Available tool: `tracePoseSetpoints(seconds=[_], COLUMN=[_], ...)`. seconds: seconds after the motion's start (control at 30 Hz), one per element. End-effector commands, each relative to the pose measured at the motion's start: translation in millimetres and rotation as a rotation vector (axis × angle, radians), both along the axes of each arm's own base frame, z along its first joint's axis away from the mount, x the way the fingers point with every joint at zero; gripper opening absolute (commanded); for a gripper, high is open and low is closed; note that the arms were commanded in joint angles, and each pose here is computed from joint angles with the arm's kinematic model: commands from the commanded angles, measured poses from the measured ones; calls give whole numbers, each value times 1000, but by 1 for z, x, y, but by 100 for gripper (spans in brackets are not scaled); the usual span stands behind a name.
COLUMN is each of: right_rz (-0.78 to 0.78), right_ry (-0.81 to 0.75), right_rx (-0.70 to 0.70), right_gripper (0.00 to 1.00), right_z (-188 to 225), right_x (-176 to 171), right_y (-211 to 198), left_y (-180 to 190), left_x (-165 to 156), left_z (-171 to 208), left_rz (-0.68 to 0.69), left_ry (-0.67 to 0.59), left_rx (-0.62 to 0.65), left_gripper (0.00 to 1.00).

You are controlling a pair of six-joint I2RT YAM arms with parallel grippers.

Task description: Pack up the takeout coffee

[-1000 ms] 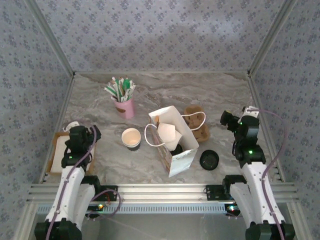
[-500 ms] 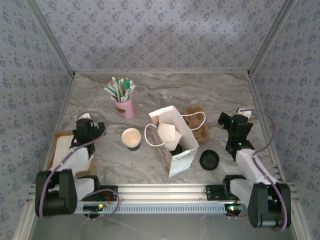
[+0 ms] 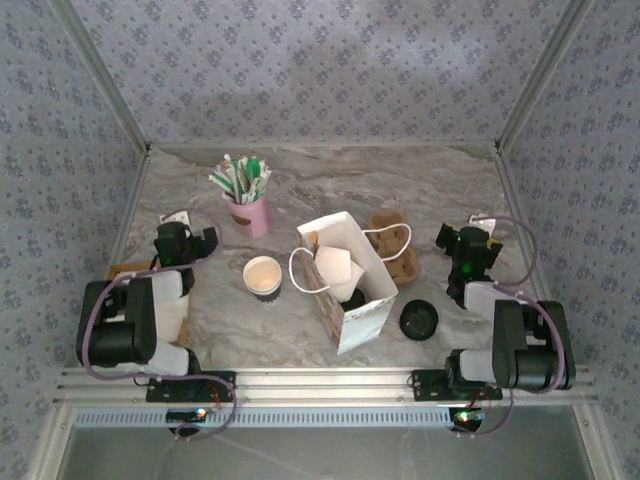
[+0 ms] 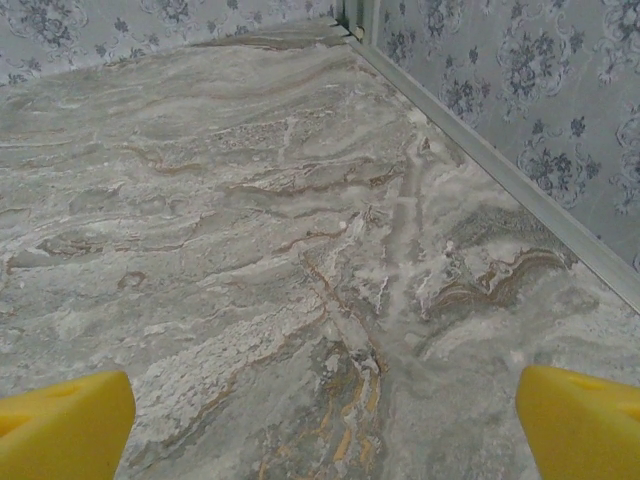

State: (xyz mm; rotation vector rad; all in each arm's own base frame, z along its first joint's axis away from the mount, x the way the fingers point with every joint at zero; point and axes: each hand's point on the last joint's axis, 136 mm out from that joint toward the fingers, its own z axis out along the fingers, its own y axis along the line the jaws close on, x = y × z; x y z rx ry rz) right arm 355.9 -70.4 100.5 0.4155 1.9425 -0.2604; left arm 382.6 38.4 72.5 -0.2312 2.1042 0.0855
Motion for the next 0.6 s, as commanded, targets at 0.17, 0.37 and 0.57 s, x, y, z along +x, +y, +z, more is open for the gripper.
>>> tracePoseSetpoints(seconds=[0.17,0.37,0.57], right_rz=[52,160,239], right_ry=[-126,-212,-153], right_rx=[-99,-144,-196], right_gripper=[100,100,100], right_z=[18,17,1], right_x=[1,-7,10], right_y=[13,35,50], left_y=[-18,-29,-40], left_x=[11,-7,-3], left_z=[28,33,23], left_rz=[-92,-146,-213], left_ry=[-166,-275,-247], left_rx=[44,67,60], left_gripper=[99,99,99])
